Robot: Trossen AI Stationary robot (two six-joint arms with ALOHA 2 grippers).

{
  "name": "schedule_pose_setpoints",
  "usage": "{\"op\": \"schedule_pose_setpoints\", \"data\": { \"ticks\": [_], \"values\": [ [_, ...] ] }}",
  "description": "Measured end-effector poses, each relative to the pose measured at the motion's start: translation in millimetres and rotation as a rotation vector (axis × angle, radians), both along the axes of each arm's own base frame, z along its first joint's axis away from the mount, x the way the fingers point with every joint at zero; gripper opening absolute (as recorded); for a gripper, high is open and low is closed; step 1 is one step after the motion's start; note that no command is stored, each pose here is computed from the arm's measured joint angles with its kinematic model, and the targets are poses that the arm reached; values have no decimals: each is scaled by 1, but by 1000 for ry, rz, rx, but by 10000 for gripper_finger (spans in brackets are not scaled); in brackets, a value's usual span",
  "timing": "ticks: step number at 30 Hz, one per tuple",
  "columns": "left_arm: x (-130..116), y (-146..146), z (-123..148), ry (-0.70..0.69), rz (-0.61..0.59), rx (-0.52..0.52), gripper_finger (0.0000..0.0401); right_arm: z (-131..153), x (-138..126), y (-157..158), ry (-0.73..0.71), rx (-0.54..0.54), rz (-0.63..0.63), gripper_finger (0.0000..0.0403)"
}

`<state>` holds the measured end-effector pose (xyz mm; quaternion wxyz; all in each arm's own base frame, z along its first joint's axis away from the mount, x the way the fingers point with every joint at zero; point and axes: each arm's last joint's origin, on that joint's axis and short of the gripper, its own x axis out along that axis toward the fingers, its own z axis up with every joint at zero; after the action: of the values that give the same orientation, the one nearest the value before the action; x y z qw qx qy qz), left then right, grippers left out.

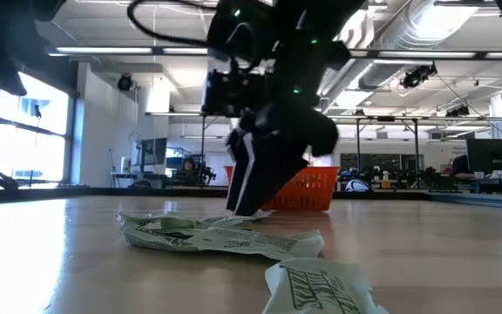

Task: Pick and place Stevia / Truvia into bins
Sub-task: Put the stevia packet into the orange bin

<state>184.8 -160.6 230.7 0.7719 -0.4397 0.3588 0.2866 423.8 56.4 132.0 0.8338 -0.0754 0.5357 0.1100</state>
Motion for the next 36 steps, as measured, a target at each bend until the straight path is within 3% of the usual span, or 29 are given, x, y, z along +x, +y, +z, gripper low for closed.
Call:
{"op": "schedule_pose_setpoints", "data": {
  "ticks": [3, 6, 14, 18, 22, 25, 27, 30, 33, 36],
  "values": [
    [-2, -1, 0, -2, -2, 12, 189, -6, -4, -13, 144, 61, -24, 238],
    [-2, 0, -1, 8, -10, 27, 186, -8, -13, -13, 232, 45, -21, 202],
    [-8, 6, -3, 79, -24, 104, 186, 12, -23, 12, 193, -79, -70, 16],
    [-11, 9, -4, 113, -26, 135, 184, 26, -32, 19, 199, -92, -197, 10],
    [-12, 11, -5, 131, -45, 159, 181, 83, -45, 25, 19, -79, -367, 4],
    [-12, 11, -4, 128, -61, 183, 181, 123, -58, 8, -102, -66, -529, 1],
    [-9, 15, -4, 129, -66, 204, 181, 131, -60, -12, -114, -85, -576, 3],
    [-2, 21, -4, 141, -89, 228, 181, 121, -57, -32, -12, -20, -474, 6],
    [1, 24, -4, 173, -126, 211, 181, 104, -57, -21, 118, 27, -238, 23],
    [2, 22, -4, 171, -140, 186, 181, 87, -62, 1, 227, -12, 48, 63]
  ]
}}
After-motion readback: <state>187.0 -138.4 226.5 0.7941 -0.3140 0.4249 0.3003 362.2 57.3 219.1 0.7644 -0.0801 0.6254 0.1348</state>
